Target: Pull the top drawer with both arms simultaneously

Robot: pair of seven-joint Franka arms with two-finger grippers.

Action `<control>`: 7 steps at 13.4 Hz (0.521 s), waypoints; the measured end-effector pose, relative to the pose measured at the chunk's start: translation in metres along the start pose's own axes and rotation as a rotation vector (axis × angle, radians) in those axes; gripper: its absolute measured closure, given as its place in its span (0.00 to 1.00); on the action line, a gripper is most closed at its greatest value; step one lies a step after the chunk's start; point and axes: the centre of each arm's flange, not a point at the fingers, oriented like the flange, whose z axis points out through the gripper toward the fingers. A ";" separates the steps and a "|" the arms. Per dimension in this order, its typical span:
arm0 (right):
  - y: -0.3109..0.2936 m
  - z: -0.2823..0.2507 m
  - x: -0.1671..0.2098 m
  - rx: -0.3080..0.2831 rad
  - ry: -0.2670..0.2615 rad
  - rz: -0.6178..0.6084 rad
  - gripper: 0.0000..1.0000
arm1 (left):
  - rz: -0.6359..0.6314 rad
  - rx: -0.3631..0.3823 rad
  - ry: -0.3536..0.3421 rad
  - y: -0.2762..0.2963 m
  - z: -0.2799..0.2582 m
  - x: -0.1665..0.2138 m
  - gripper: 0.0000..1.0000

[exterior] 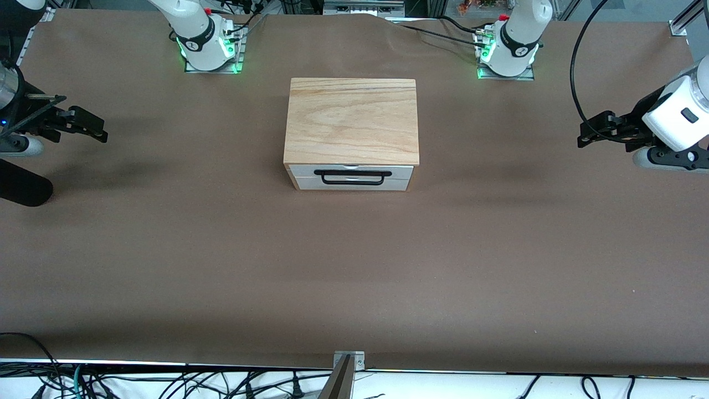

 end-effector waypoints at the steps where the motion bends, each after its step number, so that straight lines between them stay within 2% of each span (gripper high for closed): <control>1: 0.000 0.000 0.000 0.000 0.000 0.002 0.00 | 0.000 0.000 0.000 0.000 0.000 0.000 0.00; 7: 0.000 0.000 0.000 0.000 -0.001 0.006 0.00 | 0.000 0.000 0.000 0.000 0.000 0.000 0.00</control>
